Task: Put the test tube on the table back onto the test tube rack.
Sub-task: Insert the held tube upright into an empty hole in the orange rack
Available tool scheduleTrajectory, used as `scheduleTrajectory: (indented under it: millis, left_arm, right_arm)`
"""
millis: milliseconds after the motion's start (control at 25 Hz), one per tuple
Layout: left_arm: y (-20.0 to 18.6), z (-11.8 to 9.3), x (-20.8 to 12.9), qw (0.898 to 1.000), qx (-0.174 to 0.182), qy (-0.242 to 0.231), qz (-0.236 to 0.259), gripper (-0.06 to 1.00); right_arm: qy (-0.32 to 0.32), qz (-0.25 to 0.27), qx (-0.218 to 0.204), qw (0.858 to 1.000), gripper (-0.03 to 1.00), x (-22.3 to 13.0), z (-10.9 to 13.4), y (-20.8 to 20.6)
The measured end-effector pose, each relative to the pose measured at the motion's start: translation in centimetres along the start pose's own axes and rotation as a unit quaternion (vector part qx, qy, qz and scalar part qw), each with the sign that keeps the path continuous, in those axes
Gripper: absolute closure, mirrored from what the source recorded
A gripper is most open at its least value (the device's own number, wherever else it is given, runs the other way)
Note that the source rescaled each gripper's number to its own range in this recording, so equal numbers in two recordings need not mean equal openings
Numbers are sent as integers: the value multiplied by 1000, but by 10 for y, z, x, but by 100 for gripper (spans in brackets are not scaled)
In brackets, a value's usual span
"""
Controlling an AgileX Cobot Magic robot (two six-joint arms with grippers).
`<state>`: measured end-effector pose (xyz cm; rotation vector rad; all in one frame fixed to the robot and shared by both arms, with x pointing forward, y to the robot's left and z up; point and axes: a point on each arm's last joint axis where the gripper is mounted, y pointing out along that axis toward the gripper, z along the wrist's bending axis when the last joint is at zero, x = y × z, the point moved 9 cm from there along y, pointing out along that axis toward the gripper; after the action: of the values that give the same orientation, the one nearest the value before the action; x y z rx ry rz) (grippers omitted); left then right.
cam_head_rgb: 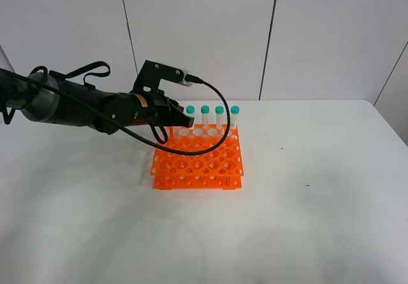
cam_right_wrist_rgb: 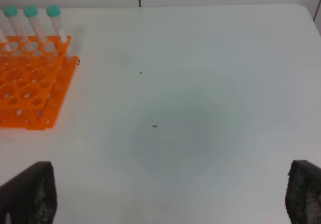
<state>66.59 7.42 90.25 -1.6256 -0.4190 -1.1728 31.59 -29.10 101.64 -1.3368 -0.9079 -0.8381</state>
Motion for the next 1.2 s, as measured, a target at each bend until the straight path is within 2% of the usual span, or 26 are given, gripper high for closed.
scheduleTrajectory:
  millis: [440, 1200]
  left_arm:
    - [14, 0, -16, 1000, 0, -12, 8, 94]
    - [20, -1, -21, 1000, 0, -19, 8, 94]
  right_arm:
    - [0, -1, 0, 1000, -3, 0, 0, 0]
    - [0, -1, 0, 1000, -3, 0, 0, 0]
